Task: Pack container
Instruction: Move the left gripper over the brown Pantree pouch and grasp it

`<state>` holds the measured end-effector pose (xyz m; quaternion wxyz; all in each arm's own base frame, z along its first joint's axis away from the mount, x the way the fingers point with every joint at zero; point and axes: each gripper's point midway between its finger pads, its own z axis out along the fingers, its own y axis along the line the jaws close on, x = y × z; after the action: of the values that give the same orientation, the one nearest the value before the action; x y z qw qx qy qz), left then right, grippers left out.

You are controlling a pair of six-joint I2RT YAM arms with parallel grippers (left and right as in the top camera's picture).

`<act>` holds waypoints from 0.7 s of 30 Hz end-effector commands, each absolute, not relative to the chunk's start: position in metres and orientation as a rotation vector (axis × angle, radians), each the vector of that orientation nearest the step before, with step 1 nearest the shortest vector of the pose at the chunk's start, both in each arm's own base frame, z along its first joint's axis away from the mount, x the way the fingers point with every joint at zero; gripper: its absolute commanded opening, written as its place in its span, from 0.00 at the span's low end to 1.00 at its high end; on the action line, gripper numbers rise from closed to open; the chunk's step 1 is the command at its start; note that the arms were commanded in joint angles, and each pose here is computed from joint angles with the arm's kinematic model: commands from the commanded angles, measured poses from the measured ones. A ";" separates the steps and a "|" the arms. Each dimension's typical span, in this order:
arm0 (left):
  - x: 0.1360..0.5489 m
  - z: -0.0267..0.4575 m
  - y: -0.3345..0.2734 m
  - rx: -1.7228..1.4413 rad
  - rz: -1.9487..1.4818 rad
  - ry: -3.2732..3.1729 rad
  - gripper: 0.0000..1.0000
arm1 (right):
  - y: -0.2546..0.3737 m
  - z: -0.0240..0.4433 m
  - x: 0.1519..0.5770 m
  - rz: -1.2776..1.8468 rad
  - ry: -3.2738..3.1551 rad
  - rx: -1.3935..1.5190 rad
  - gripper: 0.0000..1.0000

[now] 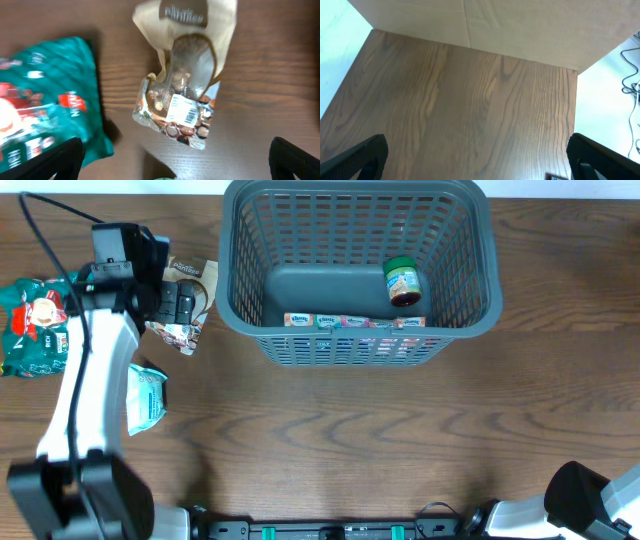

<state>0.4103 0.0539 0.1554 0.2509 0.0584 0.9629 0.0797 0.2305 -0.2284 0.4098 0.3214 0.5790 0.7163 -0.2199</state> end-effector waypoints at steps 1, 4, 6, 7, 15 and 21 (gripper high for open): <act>0.426 0.138 0.051 0.210 0.113 2.630 0.98 | -0.231 0.408 0.229 -0.590 1.874 1.537 0.99; 0.435 0.124 0.046 0.245 0.056 2.626 0.98 | -0.231 0.408 0.229 -0.590 1.874 1.537 0.99; 0.442 0.117 0.047 0.266 0.058 2.617 0.98 | -0.231 0.408 0.229 -0.590 1.874 1.537 0.99; 0.445 0.115 0.047 0.279 0.063 2.612 0.98 | -0.231 0.408 0.229 -0.590 1.874 1.537 0.99; 0.456 0.083 0.049 0.351 0.074 2.635 0.98 | -0.231 0.408 0.229 -0.590 1.875 1.538 0.99; 0.458 0.050 0.050 0.355 0.055 2.688 0.98 | -0.231 0.408 0.229 -0.590 1.874 1.537 0.99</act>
<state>0.4516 0.0481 0.0555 0.2129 0.1189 0.9696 0.0217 0.2305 -0.2284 0.4098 0.3214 0.5790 0.7163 -0.2199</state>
